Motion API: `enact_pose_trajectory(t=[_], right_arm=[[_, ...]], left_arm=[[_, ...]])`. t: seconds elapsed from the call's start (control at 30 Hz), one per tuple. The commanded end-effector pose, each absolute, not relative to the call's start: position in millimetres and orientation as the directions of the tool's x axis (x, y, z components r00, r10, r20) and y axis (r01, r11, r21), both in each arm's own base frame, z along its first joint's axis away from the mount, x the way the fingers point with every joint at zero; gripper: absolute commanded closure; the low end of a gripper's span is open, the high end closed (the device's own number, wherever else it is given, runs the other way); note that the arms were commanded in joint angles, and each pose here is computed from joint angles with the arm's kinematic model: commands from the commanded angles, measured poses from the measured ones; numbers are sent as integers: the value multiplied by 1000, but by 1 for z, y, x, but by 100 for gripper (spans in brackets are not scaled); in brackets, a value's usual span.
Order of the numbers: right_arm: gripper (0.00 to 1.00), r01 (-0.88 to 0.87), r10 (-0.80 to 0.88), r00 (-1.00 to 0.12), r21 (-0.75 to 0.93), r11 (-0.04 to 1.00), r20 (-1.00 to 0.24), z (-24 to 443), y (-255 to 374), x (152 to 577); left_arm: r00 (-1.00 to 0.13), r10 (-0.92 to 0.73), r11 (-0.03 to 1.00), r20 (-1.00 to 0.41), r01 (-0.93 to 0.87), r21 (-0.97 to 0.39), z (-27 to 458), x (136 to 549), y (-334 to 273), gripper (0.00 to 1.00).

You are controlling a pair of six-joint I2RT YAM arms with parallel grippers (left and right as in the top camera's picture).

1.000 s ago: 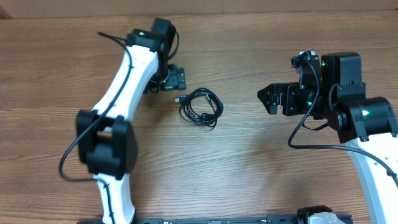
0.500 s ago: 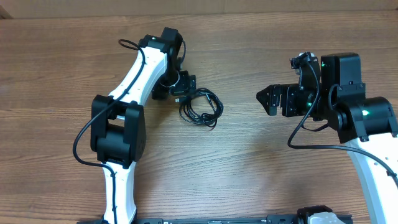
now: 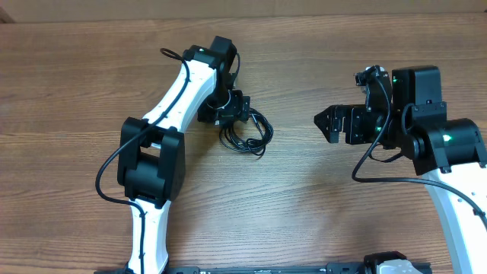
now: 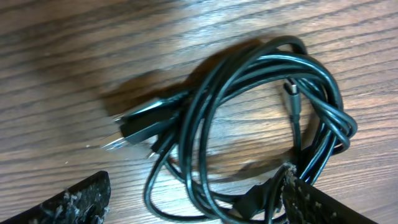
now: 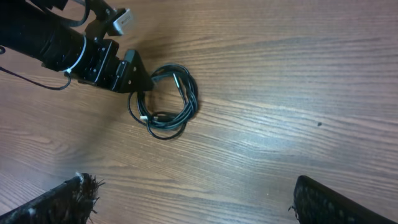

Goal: Untangle cables
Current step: 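Reach the left gripper down to the cable bundle and grasp it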

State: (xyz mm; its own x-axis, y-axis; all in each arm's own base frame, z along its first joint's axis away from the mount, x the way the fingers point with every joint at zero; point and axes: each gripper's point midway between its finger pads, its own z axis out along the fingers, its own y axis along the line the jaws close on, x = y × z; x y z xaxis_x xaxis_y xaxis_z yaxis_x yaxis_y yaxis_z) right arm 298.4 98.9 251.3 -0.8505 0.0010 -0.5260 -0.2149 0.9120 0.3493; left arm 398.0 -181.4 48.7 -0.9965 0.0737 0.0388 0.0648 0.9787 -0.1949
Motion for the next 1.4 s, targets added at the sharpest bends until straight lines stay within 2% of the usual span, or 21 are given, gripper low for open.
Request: enact_pose_trajectory(t=[0.0,0.2,0.5,0.9,0.97,1.0,1.03,1.23,1.37], right_arm=[[0,-213,5,-839,336,918,-545,259,97,301],[0,-208,4,-847,337,918,-531,256,96,298],[0,-207,4,-847,337,918,-531,256,96,298],[0,-207,4,-847,337,918,-531,256,96,298],[0,-207,4,-847,337,918,-531,256,96,298],[0,-207,4,-847,337,918,-531,256,96,298],[0,-208,4,-847,337,918,-532,257,96,298],[0,-204,4,-846,331,921,-533,256,95,298],[0,-203,4,-845,329,922,-535,256,95,299]], left_arm=[[-995,101,981,9,98,-167,50,402,-188,12],[-992,124,982,-12,125,-140,49,402,-194,17],[-993,112,993,-23,113,-47,43,402,-184,18],[-995,103,994,8,103,-36,22,391,-179,22],[-995,103,994,12,103,-35,19,390,-179,32],[-995,103,994,13,103,-35,18,390,-179,50],[-995,102,994,12,101,-35,18,390,-179,94],[-995,95,994,21,93,-53,20,388,-181,96],[-995,98,994,30,96,-57,46,387,-180,96]])
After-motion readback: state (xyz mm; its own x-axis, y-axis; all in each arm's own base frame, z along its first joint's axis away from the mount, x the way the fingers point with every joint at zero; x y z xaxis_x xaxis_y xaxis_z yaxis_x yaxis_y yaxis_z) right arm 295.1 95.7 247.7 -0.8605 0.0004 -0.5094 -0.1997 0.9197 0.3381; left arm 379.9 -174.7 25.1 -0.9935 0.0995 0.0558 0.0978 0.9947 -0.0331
